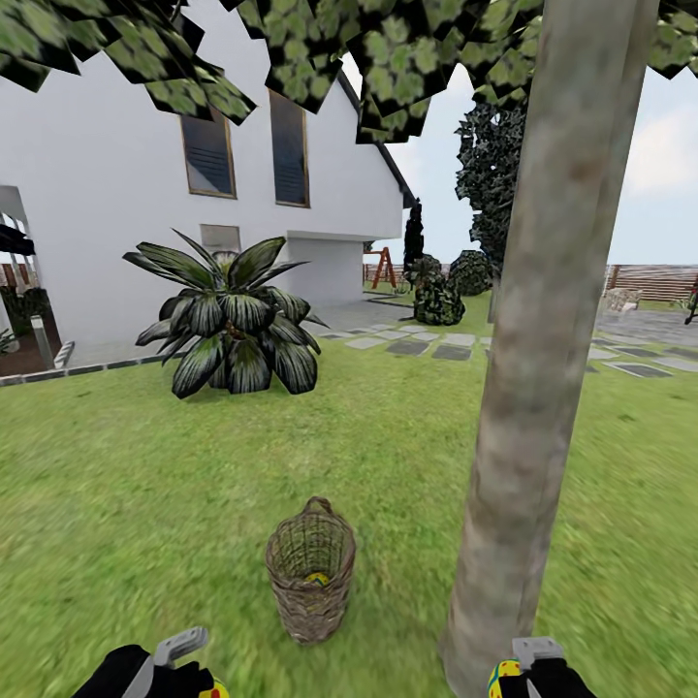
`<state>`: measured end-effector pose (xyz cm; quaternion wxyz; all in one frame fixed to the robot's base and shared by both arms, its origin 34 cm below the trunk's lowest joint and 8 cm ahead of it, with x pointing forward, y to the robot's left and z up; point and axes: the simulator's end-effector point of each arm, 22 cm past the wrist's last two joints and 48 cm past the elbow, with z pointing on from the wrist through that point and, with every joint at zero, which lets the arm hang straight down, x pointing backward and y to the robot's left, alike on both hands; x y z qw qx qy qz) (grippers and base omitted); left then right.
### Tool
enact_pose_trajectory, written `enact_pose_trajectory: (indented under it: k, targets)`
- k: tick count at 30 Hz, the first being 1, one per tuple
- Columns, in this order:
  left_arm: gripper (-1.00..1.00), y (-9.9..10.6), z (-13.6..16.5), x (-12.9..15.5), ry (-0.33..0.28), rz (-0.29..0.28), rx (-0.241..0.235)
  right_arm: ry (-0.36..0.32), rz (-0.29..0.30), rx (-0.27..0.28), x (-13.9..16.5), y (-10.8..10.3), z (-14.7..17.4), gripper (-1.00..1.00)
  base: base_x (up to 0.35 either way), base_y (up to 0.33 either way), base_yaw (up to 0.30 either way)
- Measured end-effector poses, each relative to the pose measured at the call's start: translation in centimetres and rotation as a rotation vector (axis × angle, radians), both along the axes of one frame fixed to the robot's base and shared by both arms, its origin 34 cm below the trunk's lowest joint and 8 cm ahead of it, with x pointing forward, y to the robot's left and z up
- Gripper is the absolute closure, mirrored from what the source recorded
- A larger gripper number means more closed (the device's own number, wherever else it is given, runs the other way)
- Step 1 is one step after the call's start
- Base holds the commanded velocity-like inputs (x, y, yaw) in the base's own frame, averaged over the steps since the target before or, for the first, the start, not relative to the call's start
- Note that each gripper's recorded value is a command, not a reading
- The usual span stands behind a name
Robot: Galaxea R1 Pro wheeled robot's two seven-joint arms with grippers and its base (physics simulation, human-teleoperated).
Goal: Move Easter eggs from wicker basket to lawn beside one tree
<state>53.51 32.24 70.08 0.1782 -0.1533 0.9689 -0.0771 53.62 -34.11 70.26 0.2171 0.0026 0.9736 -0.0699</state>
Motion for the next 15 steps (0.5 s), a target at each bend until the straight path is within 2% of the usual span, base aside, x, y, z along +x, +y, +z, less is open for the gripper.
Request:
enact_pose_trajectory:
  k: [15]
  targets:
    - [1.00,-0.7,-2.0,0.1,0.002,-0.007,-0.004,0.000,-0.002,0.000,0.2,-0.1,-1.8,1.00,0.000,0.000,0.000]
